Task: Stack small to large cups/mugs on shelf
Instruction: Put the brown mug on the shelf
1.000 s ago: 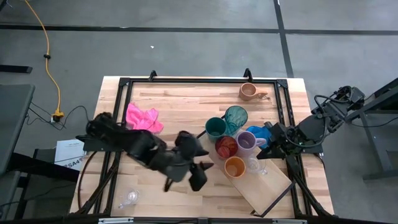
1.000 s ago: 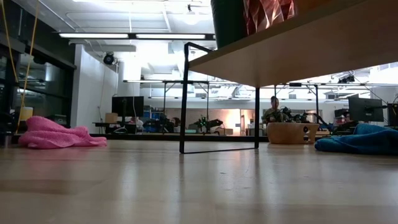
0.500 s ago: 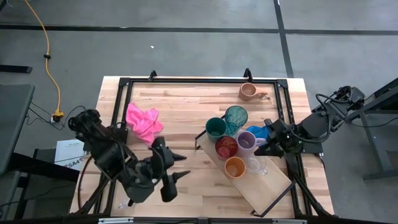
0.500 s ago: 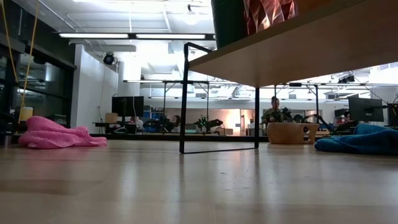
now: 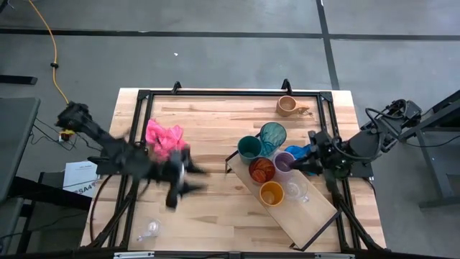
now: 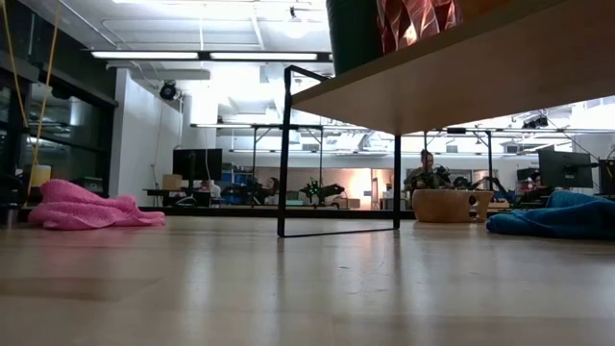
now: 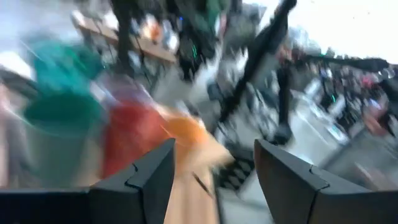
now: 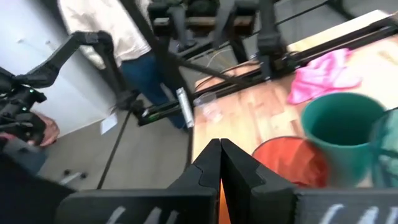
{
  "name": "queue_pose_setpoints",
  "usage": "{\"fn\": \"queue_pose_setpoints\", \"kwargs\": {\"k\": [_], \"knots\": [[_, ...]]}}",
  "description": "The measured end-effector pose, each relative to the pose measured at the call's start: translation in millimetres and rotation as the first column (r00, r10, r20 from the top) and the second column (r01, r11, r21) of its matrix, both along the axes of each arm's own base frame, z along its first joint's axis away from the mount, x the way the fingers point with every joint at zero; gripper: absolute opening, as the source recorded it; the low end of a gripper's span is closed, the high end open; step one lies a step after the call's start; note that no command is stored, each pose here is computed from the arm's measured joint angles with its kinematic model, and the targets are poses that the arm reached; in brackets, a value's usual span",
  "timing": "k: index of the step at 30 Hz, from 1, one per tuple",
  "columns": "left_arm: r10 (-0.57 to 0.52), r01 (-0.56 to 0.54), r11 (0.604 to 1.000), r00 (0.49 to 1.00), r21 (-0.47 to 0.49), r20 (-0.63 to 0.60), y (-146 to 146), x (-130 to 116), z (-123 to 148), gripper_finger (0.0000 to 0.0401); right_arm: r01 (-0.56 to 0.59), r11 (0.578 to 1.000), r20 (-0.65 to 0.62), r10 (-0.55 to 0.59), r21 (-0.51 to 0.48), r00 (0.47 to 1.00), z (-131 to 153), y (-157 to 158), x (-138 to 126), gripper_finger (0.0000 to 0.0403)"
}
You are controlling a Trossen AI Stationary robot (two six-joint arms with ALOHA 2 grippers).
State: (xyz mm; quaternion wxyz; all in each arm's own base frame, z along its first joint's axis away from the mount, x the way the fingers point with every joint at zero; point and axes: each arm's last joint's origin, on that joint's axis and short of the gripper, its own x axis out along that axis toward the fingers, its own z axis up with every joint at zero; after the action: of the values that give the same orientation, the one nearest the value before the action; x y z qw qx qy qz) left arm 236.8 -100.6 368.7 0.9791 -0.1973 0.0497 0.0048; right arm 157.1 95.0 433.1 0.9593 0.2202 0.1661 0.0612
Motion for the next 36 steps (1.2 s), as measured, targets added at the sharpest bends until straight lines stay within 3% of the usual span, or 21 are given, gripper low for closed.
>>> {"fn": "queue_pose_setpoints", "kwargs": {"k": [3, 7, 14, 18, 20, 25, 28, 36], "knots": [[0.003, -0.006, 1.000, 0.996, 0.030, 0.090, 42.2, -20.8, 13.4, 0.0204, 0.050, 0.999, 0.008, -0.050, -0.014, 0.999, 0.0, -2.5, 0.9, 0.0000], [-0.078, 0.073, 0.997, 0.978, 0.032, 0.194, 73.1, -48.9, 33.3, 0.0204, 0.084, 0.996, 0.006, -0.084, -0.033, 0.996, -0.7, -5.4, 2.0, 0.0000], [0.027, -0.034, 0.999, 0.982, 0.039, 0.184, 85.1, -74.9, 37.8, 0.0204, 0.141, 0.971, -0.023, -0.148, -0.194, 0.989, -6.5, -13.4, -3.7, 0.0000], [0.054, -0.059, 0.997, 0.991, 0.042, 0.121, 86.4, -76.1, 31.8, 0.0204, 0.132, 0.967, -0.055, -0.147, -0.219, 0.988, -7.5, -22.6, -19.7, 0.0000], [0.062, -0.061, 0.998, 0.992, -0.008, 0.109, 86.4, -75.6, 30.4, 0.0204, 0.116, 0.965, -0.044, -0.130, -0.234, 0.991, -5.6, -27.4, -29.7, 0.0000], [0.080, -0.065, 0.988, 0.991, -0.138, 0.108, 86.4, -74.9, 30.5, 0.0204, 0.092, 0.973, 0.068, -0.079, -0.210, 0.995, -21.6, -39.9, -51.2, 0.0000], [0.083, -0.069, 0.989, 0.990, -0.131, 0.110, 86.6, -74.9, 30.6, 0.0204, 0.068, 0.985, 0.189, -0.037, -0.160, 0.981, -42.5, -46.7, -62.3, 0.0000], [0.175, -0.172, 0.984, 0.977, -0.038, 0.124, 89.5, -75.3, 31.9, 0.0204, 0.098, 0.993, 0.555, -0.042, -0.072, 0.831, -62.6, -65.0, -85.7, 0.0000]]}}
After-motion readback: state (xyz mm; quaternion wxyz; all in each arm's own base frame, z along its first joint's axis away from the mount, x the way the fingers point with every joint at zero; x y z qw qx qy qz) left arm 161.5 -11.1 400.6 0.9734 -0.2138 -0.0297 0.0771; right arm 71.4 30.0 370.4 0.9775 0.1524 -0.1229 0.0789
